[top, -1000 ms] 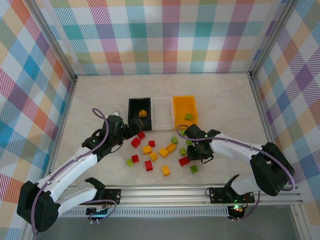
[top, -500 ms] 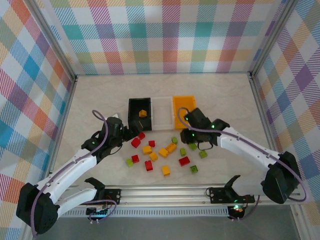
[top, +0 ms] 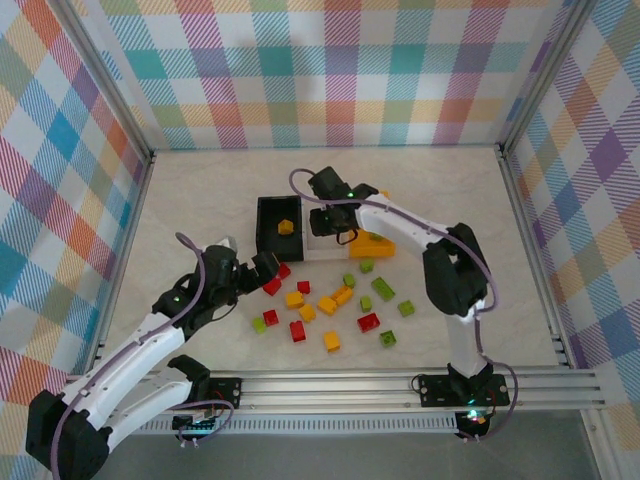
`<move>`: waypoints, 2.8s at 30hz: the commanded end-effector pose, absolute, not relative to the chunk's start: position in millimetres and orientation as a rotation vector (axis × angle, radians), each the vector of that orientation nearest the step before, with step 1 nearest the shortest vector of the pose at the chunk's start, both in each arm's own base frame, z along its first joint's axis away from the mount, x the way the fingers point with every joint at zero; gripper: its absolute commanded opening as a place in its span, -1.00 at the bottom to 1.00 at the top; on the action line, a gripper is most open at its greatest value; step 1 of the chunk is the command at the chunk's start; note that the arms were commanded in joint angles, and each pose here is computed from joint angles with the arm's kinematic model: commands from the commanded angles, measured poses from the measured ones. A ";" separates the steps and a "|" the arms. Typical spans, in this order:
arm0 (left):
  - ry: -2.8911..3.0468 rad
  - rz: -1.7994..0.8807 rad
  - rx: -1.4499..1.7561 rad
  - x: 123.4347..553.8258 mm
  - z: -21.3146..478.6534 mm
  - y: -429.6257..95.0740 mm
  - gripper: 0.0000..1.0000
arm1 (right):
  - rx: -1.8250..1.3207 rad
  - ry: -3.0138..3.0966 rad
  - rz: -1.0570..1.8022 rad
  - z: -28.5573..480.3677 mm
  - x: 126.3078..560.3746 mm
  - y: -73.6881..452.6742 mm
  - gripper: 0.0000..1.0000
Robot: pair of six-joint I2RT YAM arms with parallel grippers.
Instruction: Sort the legos into containers by color
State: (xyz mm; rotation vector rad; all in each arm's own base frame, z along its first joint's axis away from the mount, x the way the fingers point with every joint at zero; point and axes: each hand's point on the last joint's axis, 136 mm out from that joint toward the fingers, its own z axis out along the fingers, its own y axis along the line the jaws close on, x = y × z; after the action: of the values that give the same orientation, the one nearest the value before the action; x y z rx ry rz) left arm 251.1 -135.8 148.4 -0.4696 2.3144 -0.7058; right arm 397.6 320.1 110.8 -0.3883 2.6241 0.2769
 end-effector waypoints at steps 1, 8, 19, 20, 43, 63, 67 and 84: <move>2.345 -0.679 -0.508 245.3 138.2 -127.8 1.00 | -0.364 2.621 0.198 120.4 408.2 308.0 -0.07; 2.346 -0.694 -0.503 247.3 141.1 -129.7 1.00 | -0.349 2.571 0.252 150.0 401.0 304.6 0.43; 2.340 -0.732 -0.530 250.1 129.8 -131.6 1.00 | -0.188 2.684 0.274 117.1 276.9 208.4 0.51; 2.341 -0.732 -0.531 250.3 128.0 -131.4 1.00 | -0.167 2.708 0.262 107.7 264.4 197.7 0.53; 2.349 -0.738 -0.583 248.6 117.1 -123.1 1.00 | 0.040 2.991 0.037 24.3 201.2 117.8 0.22; 2.328 -0.766 -0.563 249.8 126.6 -125.1 1.00 | -0.120 2.719 0.259 118.9 252.8 155.3 -0.40; 2.337 -0.763 -0.576 248.5 126.1 -123.9 1.00 | -0.113 2.644 0.296 139.5 302.9 181.2 -0.37; 2.377 -0.660 -0.614 244.5 120.8 -106.8 1.00 | -0.005 2.651 0.172 121.3 437.5 205.4 0.26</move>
State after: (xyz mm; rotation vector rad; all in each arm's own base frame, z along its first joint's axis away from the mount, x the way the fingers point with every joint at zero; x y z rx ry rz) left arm 239.0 -109.7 111.4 -0.6180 2.3934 -0.6734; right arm 434.4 205.7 106.2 -0.0119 2.6666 0.1667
